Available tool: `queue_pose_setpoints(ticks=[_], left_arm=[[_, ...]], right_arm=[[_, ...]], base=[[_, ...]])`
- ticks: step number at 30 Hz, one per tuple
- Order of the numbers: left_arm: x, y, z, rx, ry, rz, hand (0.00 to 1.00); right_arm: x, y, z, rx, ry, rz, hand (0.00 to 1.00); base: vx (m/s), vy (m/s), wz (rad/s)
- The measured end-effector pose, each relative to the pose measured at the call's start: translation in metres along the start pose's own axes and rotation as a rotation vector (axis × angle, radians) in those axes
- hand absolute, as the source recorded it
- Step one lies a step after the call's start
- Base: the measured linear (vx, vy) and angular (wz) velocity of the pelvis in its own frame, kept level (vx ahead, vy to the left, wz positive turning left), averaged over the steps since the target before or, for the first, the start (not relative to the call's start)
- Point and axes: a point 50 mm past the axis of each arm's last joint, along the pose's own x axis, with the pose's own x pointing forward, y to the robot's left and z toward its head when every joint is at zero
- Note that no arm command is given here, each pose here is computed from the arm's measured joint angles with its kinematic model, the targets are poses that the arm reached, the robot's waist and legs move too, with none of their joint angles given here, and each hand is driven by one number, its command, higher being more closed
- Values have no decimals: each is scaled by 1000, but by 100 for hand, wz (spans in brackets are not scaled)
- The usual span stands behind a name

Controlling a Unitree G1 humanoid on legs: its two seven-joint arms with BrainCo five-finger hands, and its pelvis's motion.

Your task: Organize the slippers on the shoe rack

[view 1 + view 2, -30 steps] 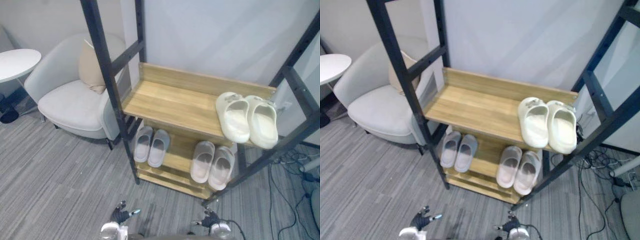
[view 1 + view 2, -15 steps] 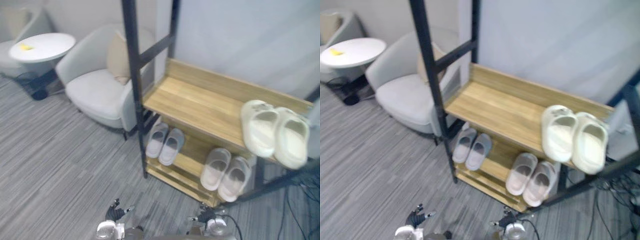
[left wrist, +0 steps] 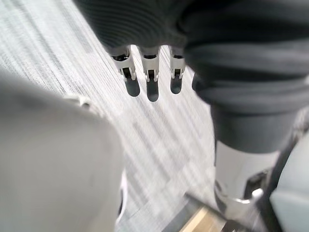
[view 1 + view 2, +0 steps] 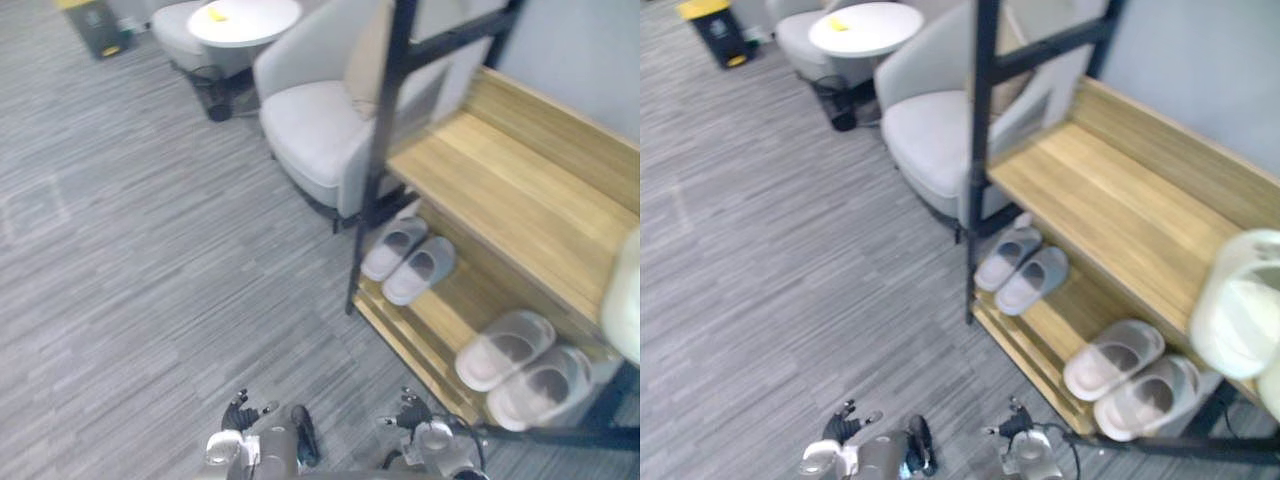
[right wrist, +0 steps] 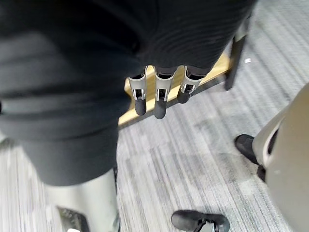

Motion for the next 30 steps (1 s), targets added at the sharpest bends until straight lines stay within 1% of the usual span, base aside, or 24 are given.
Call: queue_pose_setpoints(ticks=[1,3,9,14,16,20,23,25,27,30], left_arm=[[-2,-1,-7,-27,23,8,0],[-1,0,-6,-14,25,9,0],[-1,1,-13,-5,60,10,0],[-2,-2,-14,-9,69,4,0],[1,-10,-7,-17,54,-13,0],[1,-3,-8,-11,53,5,0],[-2,-9,-15,-39,74,-3,0],[-1,-5,-15,-68,76,20,0],[-1,0,-11,-126,62,49,0],[2,6,2,-138,11,64,0]], right_arm=[[-1,-2,-3,19,11,-7,0],[-1,-3,-6,30,25,-9,0],[-1,12,2,53,8,34,0],[0,8,6,30,-13,37,0],[2,2,13,25,-44,22,0],[1,6,15,10,-54,37,0],[3,1,19,-9,-66,27,0],[3,2,19,-14,-66,32,0],[2,5,18,-18,-58,40,0],[1,11,13,-10,-38,54,0]], base=[[88,179,99],[145,177,82],[228,123,51],[284,11,79],[363,-111,103],[387,-238,117],[474,-311,101],[354,-245,64],[496,-256,54],[490,-177,47]])
